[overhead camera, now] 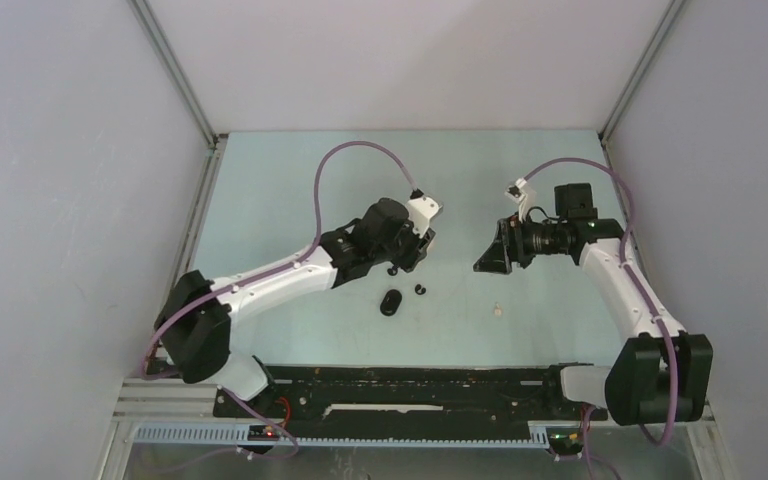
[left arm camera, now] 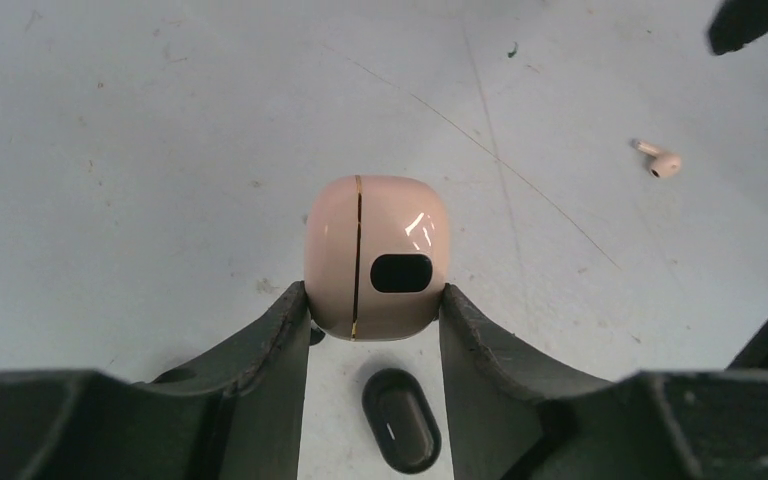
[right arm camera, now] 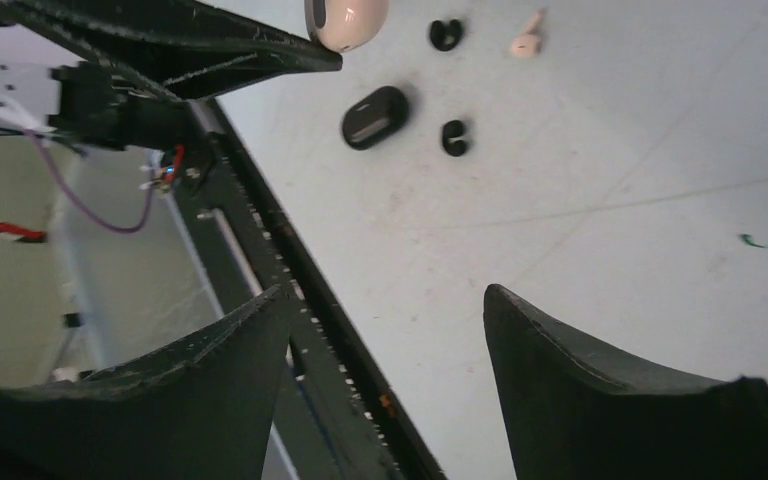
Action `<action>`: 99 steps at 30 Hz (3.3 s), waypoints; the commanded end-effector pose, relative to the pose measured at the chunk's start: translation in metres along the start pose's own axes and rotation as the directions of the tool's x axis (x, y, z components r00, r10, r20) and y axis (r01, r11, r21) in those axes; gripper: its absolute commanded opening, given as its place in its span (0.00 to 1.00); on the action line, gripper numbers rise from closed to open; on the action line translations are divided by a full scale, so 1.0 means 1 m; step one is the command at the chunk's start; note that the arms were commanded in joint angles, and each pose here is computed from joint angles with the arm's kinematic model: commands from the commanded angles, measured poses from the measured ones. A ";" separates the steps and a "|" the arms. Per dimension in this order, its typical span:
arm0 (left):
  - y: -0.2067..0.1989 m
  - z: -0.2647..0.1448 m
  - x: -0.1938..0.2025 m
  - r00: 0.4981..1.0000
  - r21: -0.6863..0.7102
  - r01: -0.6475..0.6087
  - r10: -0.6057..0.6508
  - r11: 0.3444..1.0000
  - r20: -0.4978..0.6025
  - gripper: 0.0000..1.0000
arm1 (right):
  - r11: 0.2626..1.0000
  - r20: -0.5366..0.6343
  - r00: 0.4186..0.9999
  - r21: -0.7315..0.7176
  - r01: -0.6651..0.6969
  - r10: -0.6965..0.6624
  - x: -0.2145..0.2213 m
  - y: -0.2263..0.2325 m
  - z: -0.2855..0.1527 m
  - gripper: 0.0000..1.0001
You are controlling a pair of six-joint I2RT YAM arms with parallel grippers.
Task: Insert the wireless bluetooth earbuds into the charging case
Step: Pick up the charging case at the center of the board, then open the charging case.
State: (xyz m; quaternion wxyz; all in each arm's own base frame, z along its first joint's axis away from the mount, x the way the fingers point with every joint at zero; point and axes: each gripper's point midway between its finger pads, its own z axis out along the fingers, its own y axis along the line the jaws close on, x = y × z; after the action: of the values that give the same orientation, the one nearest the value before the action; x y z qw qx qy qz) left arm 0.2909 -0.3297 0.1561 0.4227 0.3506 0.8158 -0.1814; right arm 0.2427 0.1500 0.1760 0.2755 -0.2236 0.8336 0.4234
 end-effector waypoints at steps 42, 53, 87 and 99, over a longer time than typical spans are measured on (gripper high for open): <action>-0.069 -0.061 -0.020 0.955 0.204 -0.260 0.221 0.944 0.196 0.25 | 0.898 -0.178 0.981 -0.416 -0.144 0.075 -0.022 0.080 0.065 0.40; -0.042 -0.066 -0.030 0.932 0.070 -0.051 0.022 0.996 0.362 0.69 | 0.913 -0.059 0.997 -0.403 -0.063 0.043 -0.031 0.065 0.037 0.22; -0.088 -0.066 -0.076 0.455 0.857 0.367 -0.873 0.363 0.175 0.55 | 0.884 0.106 0.993 -0.457 0.102 -0.060 -0.022 0.077 0.004 0.21; -0.107 -0.064 -0.073 0.517 0.874 0.335 -0.844 0.352 0.142 0.38 | 0.889 0.101 0.994 -0.448 0.090 -0.050 -0.024 0.073 0.008 0.24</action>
State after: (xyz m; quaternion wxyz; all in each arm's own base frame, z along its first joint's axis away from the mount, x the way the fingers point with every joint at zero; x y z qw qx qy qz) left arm 0.2193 -0.3885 0.2319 0.3529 0.0364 0.5870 -0.7277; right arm 0.2181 0.1982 0.2280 0.2653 -0.2873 0.7000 0.5976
